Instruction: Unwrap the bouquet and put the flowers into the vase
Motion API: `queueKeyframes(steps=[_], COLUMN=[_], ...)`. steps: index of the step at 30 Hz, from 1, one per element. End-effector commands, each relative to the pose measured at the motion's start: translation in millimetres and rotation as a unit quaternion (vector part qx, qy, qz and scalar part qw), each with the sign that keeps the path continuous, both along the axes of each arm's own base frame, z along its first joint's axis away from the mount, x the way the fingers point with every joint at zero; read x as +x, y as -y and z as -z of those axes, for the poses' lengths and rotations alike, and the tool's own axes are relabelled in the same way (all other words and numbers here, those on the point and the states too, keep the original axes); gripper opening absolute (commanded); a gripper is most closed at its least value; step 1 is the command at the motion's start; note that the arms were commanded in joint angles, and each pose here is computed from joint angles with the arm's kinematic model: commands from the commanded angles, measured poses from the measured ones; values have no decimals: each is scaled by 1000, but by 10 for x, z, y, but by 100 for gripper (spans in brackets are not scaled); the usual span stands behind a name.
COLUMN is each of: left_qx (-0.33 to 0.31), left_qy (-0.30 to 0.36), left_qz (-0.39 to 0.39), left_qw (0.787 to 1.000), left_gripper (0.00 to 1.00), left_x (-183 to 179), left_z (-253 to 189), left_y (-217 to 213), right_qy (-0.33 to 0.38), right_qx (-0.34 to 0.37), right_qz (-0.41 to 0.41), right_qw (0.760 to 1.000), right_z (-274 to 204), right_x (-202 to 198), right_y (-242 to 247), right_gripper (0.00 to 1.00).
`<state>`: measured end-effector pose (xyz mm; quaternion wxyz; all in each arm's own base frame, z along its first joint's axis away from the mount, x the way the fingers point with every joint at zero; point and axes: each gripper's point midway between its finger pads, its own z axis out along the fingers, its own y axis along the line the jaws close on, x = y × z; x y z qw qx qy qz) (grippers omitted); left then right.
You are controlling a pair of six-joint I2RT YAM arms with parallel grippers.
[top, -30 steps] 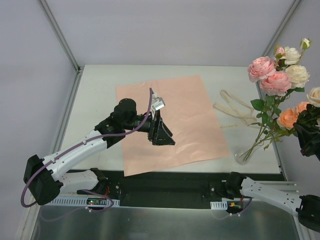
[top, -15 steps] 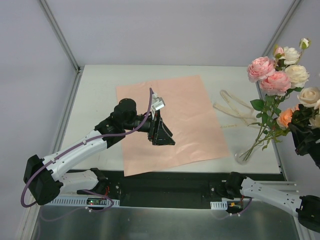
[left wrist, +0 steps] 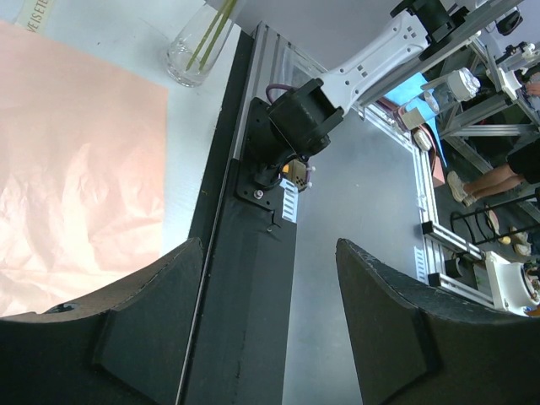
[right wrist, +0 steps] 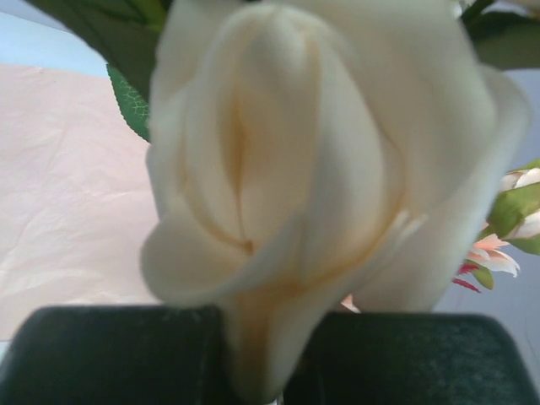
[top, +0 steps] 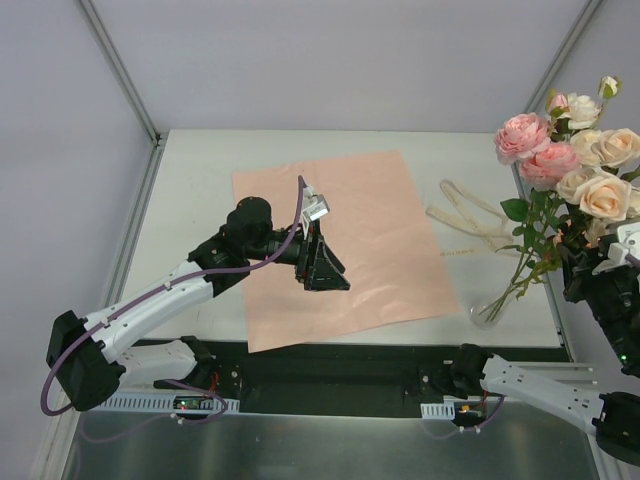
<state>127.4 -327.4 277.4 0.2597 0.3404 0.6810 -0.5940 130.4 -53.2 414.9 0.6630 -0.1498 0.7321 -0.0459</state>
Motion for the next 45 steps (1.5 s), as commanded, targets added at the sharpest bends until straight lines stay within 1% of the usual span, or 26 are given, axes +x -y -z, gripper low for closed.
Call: queueKeyframes(steps=[1, 11, 17, 24, 25, 31, 38, 45], left_qx=[-28, -29, -32, -40, -40, -42, -44, -47], left_qy=[34, 41, 45, 56, 57, 61, 65, 69], left_qz=[15, 16, 21, 16, 15, 12, 13, 11], left_qw=[999, 999, 998, 998, 997, 997, 997, 996], left_gripper=[64, 64, 64, 64, 64, 65, 65, 65], left_x=[-69, -81, -119, -168, -175, -211, -253, -284], left_z=[-171, -167, -177, -217, -215, -215, -232, -251], left_y=[-18, -35, -58, -124, -134, -182, -223, -259], right_qy=[17, -4, -6, -16, -19, -21, -35, -45], right_qx=[37, 55, 97, 109, 102, 132, 143, 158], right_qz=[45, 77, 105, 144, 148, 180, 229, 240], right_qw=[998, 996, 990, 983, 984, 975, 962, 957], right_z=[-52, 249, 457, 600, 631, 795, 997, 1115], right_x=[35, 65, 89, 79, 67, 58, 27, 26], right_y=[91, 81, 74, 152, 179, 227, 306, 278], right_gripper=[1, 1, 1, 1, 1, 1, 1, 1])
